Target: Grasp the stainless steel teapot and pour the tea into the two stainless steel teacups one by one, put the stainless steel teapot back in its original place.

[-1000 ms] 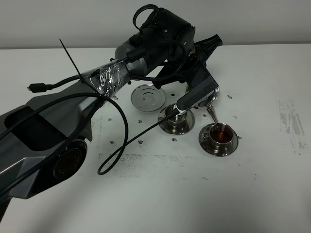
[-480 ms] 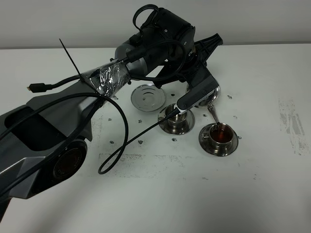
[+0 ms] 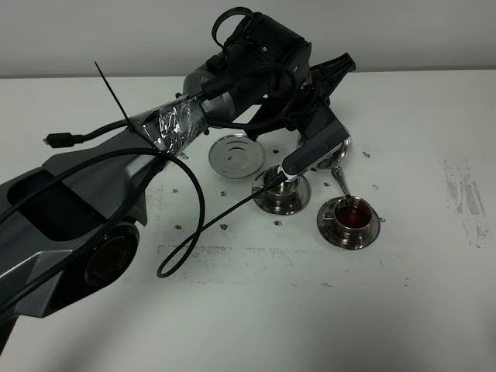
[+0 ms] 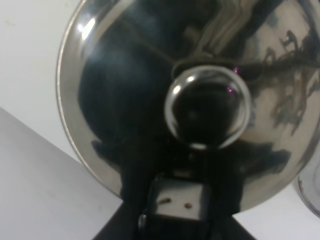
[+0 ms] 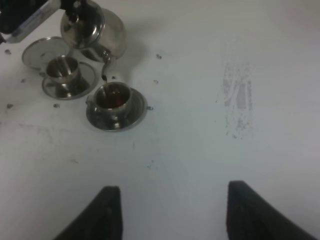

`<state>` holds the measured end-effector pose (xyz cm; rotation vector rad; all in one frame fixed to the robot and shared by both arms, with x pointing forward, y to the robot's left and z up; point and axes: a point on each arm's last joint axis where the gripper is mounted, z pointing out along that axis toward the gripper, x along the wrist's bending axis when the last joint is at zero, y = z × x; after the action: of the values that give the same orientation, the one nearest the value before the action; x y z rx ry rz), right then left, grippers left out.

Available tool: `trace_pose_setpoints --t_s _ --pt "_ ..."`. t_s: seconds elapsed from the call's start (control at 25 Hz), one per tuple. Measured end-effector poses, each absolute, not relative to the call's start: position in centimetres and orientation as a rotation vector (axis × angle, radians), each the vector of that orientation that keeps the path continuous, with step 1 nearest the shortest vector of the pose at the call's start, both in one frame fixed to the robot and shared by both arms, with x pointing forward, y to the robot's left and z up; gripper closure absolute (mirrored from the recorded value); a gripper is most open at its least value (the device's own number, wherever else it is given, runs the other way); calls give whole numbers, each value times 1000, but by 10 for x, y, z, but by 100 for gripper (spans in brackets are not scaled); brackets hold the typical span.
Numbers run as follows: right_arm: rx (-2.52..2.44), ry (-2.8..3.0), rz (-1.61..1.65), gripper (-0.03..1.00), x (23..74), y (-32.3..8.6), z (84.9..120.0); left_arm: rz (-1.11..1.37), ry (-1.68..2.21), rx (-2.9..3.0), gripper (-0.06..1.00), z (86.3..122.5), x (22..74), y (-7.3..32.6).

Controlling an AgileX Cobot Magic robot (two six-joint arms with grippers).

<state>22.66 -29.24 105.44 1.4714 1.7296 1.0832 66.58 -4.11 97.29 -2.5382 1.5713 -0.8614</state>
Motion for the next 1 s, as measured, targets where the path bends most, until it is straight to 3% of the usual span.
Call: trace_pose_setpoints --t_s 1.0 --pt "1471 1730 1083 52 227 -292 1054 -869 1573 -2535 76 973 666 -41"
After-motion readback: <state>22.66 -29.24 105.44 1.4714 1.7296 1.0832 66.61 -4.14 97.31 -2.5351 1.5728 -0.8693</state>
